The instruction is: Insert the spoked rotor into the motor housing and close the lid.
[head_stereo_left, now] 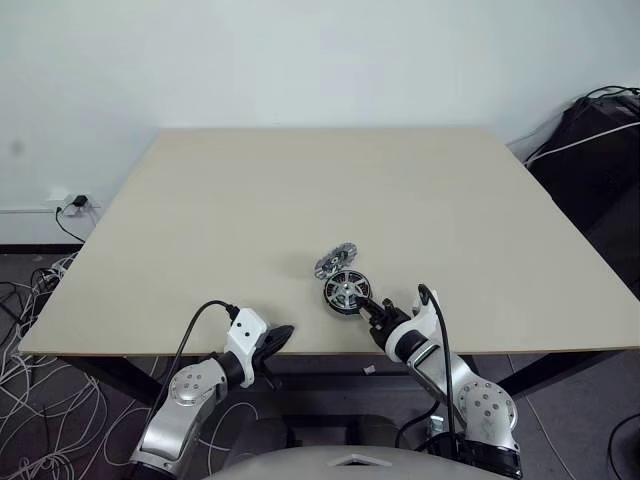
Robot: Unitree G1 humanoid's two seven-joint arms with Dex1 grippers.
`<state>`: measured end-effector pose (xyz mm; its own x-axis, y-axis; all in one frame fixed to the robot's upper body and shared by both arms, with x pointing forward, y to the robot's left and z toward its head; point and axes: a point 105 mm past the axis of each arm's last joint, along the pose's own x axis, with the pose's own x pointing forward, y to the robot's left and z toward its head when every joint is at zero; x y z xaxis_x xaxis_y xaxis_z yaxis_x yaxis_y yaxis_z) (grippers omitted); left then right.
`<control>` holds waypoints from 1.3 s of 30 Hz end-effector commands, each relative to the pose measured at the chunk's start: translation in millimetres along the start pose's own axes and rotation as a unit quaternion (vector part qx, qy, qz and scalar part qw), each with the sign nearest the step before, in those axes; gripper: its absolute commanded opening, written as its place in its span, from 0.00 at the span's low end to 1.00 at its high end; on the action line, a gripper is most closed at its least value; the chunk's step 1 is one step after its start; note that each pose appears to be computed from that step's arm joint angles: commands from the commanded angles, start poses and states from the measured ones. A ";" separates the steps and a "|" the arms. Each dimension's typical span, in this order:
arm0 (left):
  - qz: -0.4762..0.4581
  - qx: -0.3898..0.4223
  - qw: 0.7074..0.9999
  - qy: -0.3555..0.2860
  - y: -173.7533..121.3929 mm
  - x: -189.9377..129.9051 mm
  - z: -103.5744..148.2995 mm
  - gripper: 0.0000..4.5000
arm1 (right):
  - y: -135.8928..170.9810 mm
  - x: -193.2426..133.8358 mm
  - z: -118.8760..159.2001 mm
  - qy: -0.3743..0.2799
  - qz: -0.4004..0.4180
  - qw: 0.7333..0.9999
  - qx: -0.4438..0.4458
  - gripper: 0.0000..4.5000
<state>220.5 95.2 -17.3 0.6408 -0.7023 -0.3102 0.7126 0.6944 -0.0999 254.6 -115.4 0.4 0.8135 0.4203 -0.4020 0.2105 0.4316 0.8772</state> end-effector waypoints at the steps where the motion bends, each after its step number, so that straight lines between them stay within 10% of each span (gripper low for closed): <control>1: -0.004 0.021 0.999 -0.027 -0.2 0.9 17.4 0.00 | -3.1 1.1 8.7 -0.021 -0.013 1.000 0.002 0.10; 12: -0.004 0.019 0.999 -0.025 -0.3 0.7 14.8 0.00 | 5.2 -2.2 12.5 -0.027 0.006 1.000 -0.001 0.88; 35: -0.005 0.016 1.000 -0.025 0.7 2.1 10.4 0.00 | 52.0 -19.5 39.0 -0.080 0.109 0.989 -0.062 0.88; 39: -0.004 0.017 1.000 -0.024 1.5 1.5 9.6 0.00 | 40.2 -19.1 54.0 -0.132 0.026 0.972 -0.191 0.88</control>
<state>220.6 94.4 -16.3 0.6398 -0.7096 -0.2952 0.7196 0.6880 -0.0942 270.1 -143.5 40.2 0.9075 0.3086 -0.2851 0.0375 0.6163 0.7866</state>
